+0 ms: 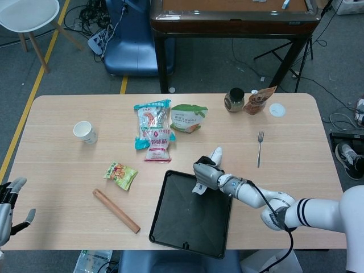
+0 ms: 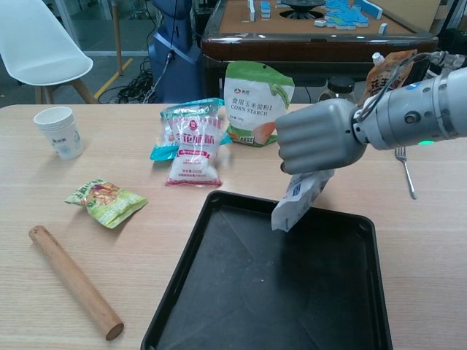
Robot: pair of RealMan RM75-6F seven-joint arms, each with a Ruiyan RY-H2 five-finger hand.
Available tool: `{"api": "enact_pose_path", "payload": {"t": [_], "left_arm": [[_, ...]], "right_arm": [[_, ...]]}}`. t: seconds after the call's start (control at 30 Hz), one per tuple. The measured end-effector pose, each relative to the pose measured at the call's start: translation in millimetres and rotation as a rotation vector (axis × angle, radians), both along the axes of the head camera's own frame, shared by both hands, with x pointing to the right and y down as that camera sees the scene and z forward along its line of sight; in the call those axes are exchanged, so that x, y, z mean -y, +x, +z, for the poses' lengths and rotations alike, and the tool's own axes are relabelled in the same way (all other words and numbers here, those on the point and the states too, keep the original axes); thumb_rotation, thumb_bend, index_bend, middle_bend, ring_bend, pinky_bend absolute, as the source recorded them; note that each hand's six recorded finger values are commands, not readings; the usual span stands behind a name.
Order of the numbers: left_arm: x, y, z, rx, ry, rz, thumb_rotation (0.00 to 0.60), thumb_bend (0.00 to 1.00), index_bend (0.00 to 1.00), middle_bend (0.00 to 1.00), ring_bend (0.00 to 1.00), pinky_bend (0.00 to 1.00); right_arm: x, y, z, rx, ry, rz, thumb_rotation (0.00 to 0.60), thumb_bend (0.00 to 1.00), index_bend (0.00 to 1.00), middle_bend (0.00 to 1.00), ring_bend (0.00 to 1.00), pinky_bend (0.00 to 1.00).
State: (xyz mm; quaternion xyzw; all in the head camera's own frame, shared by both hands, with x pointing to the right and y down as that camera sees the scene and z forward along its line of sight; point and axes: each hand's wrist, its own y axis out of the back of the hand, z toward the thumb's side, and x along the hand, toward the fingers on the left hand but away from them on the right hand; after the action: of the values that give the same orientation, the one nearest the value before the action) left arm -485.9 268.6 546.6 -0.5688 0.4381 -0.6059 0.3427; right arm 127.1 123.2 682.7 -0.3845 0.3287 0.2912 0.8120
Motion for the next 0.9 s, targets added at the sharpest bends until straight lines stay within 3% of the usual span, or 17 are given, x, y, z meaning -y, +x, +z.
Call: {"api": "enact_pose_path", "payload": {"t": [0.27, 0.6, 0.9], "left_arm": [[-1.3, -2.8, 1.3, 0.002, -0.008, -0.008, 0.600, 0.29, 0.12, 0.14, 0.11, 0.07], [-3.9, -0.9, 4.6, -0.011, -0.011, -0.005, 0.600, 0.29, 0.12, 0.14, 0.11, 0.07], [-3.1, -3.1, 2.3, -0.008, -0.003, -0.010, 0.600, 0.29, 0.12, 0.14, 0.11, 0.07]], "right_arm": [[9.8, -3.5, -3.1, 0.001, 0.042, 0.047, 0.600, 1.00, 0.98, 0.93, 0.82, 0.93], [-9.5, 10.6, 18.1, -0.086, 0.006, 0.051, 0.600, 1.00, 0.98, 0.94, 0.82, 0.93], [16.1, 5.7, -5.7, -0.043, 0.060, 0.104, 0.600, 1.00, 0.98, 0.94, 0.82, 0.93]]}}
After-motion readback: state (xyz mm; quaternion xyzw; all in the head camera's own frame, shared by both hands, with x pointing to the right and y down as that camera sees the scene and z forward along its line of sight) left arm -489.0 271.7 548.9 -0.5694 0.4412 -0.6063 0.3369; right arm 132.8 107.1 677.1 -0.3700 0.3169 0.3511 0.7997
